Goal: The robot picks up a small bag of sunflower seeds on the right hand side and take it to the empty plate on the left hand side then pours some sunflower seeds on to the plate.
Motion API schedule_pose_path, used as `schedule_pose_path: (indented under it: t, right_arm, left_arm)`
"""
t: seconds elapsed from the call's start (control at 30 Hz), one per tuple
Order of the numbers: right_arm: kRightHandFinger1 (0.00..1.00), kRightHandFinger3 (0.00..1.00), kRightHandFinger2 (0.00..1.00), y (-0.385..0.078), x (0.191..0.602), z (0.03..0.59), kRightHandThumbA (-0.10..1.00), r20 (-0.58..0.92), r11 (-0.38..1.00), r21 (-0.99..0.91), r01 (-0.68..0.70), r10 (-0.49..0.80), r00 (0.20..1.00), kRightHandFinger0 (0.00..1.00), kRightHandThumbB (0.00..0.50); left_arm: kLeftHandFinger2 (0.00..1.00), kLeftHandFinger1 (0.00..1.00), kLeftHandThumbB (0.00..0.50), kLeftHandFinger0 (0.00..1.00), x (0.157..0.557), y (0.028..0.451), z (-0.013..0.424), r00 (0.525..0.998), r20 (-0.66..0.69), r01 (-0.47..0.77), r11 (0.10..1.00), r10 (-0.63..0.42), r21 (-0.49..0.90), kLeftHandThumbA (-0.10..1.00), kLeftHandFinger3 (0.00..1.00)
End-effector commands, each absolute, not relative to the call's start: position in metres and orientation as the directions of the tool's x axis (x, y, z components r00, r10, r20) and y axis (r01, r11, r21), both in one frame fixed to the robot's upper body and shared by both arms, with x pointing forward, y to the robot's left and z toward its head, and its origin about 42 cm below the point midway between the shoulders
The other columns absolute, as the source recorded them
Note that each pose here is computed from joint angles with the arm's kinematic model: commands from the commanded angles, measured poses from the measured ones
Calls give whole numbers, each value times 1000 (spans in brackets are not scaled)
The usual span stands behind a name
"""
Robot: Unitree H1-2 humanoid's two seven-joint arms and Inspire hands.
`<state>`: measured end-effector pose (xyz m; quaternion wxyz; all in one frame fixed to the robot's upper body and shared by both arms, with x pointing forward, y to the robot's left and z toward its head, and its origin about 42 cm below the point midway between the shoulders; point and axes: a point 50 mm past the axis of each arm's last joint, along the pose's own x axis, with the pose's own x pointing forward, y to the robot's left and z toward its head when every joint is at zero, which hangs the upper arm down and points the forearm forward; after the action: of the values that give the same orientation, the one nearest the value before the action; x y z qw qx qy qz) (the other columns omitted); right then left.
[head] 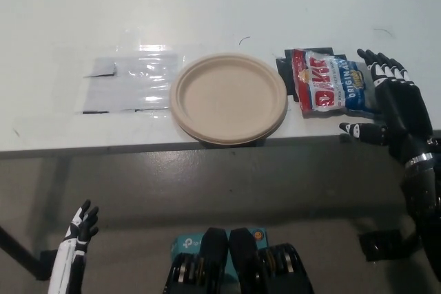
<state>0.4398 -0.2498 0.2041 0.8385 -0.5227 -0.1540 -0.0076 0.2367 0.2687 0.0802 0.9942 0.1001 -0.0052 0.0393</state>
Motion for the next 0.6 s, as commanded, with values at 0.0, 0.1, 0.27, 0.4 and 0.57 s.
schedule_pose_path:
  t: [0.0,0.1,0.27,0.4,0.57]
  right_arm:
    - [1000,1000,1000,-247,456,234,1000,373,440,-853,281,138,918,1000,311]
    - [1000,1000,1000,-248,460,233,1000,377,440,-851,288,130,917,1000,312]
    - [1000,1000,1000,-247,467,233,1000,377,418,-859,295,127,917,1000,311]
    - [1000,1000,1000,-245,471,234,1000,378,412,-861,298,127,917,1000,314]
    - [1000,1000,1000,-243,479,233,1000,373,404,-866,296,126,919,1000,318]
  left_arm:
    - [1000,1000,0,1000,235,274,90,995,70,-83,978,71,191,1000,1000]
    - [1000,1000,0,1000,235,274,90,995,69,-83,978,71,189,1000,1000]
    - [1000,1000,0,1000,233,276,90,995,66,-91,978,80,186,1000,1000]
    - [1000,1000,0,1000,232,277,89,995,65,-91,979,80,180,1000,1000]
    - [1000,1000,0,1000,231,280,88,994,66,-102,979,92,177,1000,1000]
